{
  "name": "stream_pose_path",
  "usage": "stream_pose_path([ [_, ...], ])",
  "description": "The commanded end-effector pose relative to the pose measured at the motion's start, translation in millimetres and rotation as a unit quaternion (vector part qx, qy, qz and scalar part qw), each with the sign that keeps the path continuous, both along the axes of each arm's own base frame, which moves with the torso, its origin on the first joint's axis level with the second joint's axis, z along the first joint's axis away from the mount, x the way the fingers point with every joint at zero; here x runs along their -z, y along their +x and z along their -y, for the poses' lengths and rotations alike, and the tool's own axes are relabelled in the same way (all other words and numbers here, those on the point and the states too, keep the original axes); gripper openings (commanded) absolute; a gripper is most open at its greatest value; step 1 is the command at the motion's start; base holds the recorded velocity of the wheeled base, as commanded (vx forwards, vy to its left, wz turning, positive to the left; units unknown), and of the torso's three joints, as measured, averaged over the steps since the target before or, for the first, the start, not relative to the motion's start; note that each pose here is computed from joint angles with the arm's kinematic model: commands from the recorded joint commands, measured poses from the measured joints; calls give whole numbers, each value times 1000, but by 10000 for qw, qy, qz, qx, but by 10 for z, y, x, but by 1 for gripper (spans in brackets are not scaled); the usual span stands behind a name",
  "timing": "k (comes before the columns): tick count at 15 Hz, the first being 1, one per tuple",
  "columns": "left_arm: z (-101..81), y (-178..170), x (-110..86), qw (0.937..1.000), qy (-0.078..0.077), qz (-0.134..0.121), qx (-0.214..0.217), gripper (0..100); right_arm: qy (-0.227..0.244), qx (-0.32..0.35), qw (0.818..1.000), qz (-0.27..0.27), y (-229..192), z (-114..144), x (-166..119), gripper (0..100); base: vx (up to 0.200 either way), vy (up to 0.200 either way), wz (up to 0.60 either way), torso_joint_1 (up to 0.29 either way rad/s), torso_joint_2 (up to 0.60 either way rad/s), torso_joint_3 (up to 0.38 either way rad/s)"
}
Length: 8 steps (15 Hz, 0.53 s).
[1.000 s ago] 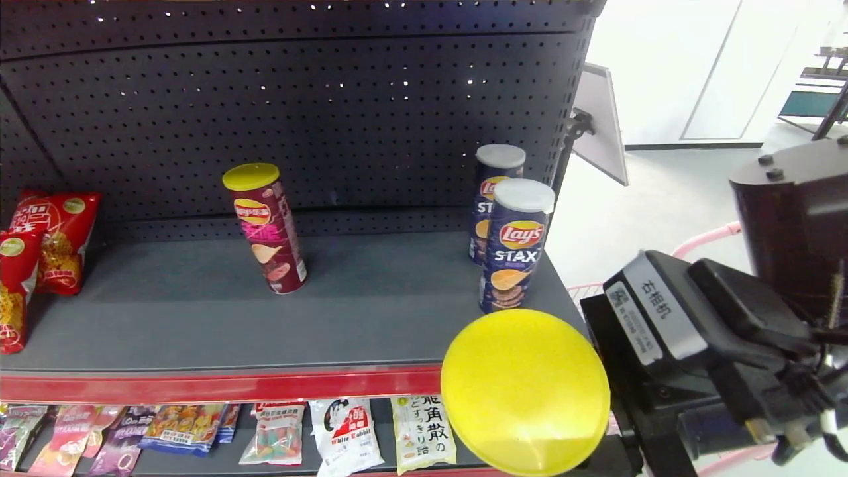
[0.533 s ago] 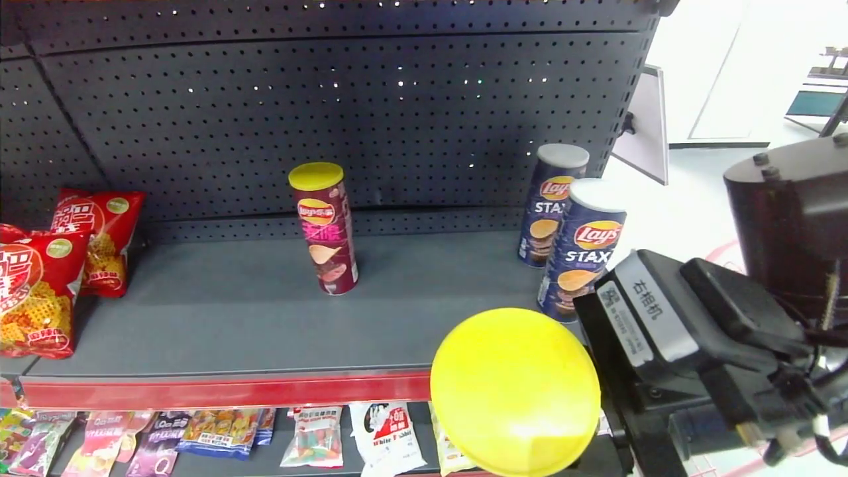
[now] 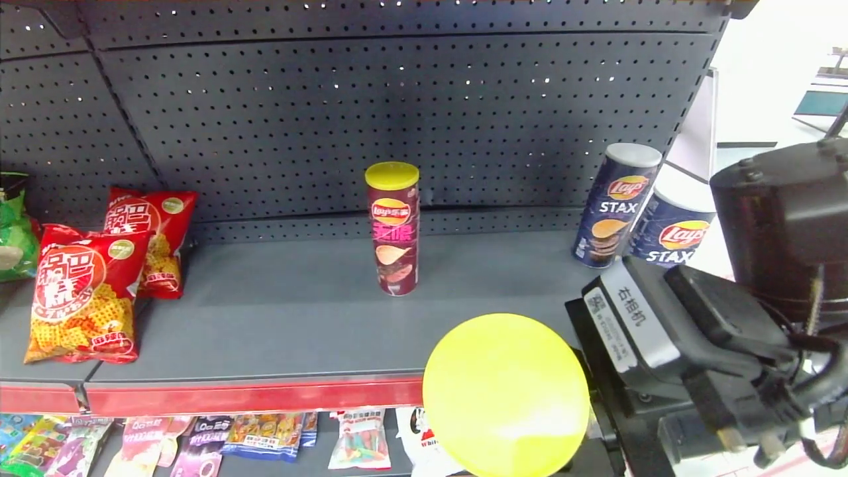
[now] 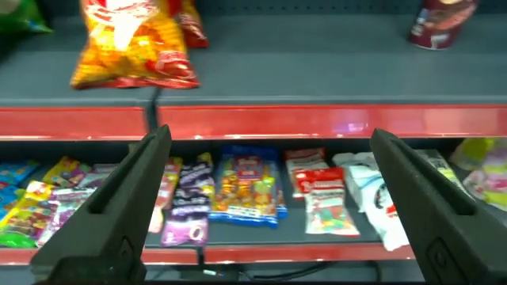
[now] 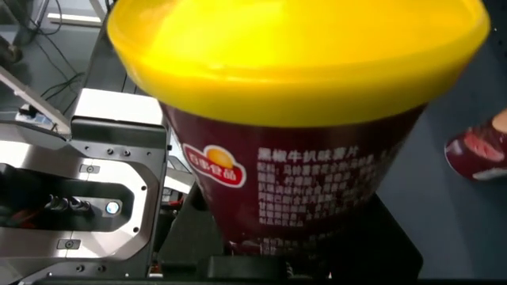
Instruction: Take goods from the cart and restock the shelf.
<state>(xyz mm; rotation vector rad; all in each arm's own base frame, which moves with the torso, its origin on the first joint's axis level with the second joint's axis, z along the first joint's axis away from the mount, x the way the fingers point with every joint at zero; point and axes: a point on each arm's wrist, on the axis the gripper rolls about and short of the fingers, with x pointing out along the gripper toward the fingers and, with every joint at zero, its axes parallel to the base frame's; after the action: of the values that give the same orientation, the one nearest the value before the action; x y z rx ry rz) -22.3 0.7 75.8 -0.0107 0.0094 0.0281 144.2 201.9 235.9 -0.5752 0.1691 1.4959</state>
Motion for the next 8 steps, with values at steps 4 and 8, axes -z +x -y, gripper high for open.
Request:
stream_pose_path([
  [4, 0, 0, 2, 10000, -7, -6, 2, 100, 7, -13, 10000, -3, 10, -16, 31, 0, 0, 100, 0, 2, -1, 0],
  [8, 0, 0, 2, 10000, -7, -6, 2, 100, 13, -13, 10000, 1, 10, -16, 38, 0, 0, 0, 0, 0, 0, 0],
])
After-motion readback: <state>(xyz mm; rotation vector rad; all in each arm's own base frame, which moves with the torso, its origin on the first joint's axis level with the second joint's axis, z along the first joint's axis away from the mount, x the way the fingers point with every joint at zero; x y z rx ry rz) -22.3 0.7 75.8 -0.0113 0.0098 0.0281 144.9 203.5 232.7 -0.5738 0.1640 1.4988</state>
